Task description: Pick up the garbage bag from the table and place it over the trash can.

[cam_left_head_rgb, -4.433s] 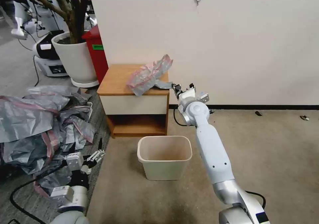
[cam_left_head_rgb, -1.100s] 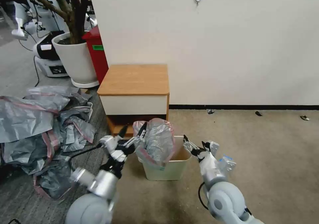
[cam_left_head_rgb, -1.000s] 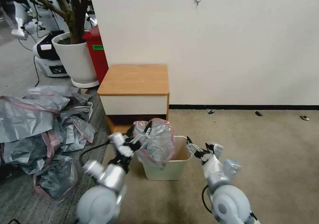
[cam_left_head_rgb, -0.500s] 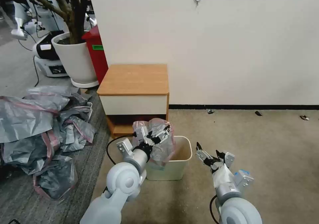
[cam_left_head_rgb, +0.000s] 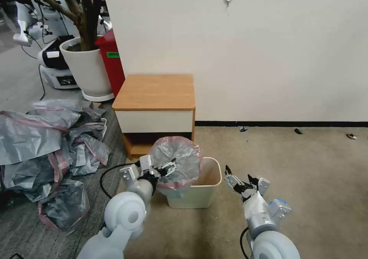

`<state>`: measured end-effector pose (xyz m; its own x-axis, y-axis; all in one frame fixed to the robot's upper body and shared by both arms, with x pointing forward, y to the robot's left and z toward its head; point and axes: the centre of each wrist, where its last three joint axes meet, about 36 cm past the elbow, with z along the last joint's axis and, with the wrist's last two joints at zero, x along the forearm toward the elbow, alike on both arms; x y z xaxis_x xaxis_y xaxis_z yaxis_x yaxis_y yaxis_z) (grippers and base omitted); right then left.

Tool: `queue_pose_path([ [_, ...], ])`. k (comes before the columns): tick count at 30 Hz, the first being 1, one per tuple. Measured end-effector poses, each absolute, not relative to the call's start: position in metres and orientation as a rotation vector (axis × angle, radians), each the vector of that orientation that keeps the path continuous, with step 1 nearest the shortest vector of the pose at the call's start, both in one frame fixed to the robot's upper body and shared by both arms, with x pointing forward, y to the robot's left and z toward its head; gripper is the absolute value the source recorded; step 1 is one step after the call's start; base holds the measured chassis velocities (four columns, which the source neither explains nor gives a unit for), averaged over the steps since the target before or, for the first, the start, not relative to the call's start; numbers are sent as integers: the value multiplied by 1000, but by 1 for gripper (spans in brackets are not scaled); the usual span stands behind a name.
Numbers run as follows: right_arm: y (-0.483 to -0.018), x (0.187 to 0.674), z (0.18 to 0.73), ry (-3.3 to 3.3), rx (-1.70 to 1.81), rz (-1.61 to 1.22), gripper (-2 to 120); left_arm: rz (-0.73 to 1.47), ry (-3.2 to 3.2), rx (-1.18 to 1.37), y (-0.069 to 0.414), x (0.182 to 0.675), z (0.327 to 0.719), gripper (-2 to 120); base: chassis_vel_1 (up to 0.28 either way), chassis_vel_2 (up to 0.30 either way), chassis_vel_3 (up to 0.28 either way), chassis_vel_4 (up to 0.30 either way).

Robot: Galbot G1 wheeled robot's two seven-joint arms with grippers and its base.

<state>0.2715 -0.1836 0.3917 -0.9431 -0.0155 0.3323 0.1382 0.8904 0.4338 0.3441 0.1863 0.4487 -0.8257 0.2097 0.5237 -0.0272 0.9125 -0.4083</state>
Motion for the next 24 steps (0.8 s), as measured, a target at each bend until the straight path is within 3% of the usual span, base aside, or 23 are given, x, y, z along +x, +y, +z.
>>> queue_pose_path([
  [18,-184,274,384,-2736,-112,-662,98,299,-2531,-181,213,335,445,98,0,0,0,0],
  [24,-181,274,382,-2733,-117,-665,97,261,-2513,-194,209,338,436,83,0,0,0,0],
])
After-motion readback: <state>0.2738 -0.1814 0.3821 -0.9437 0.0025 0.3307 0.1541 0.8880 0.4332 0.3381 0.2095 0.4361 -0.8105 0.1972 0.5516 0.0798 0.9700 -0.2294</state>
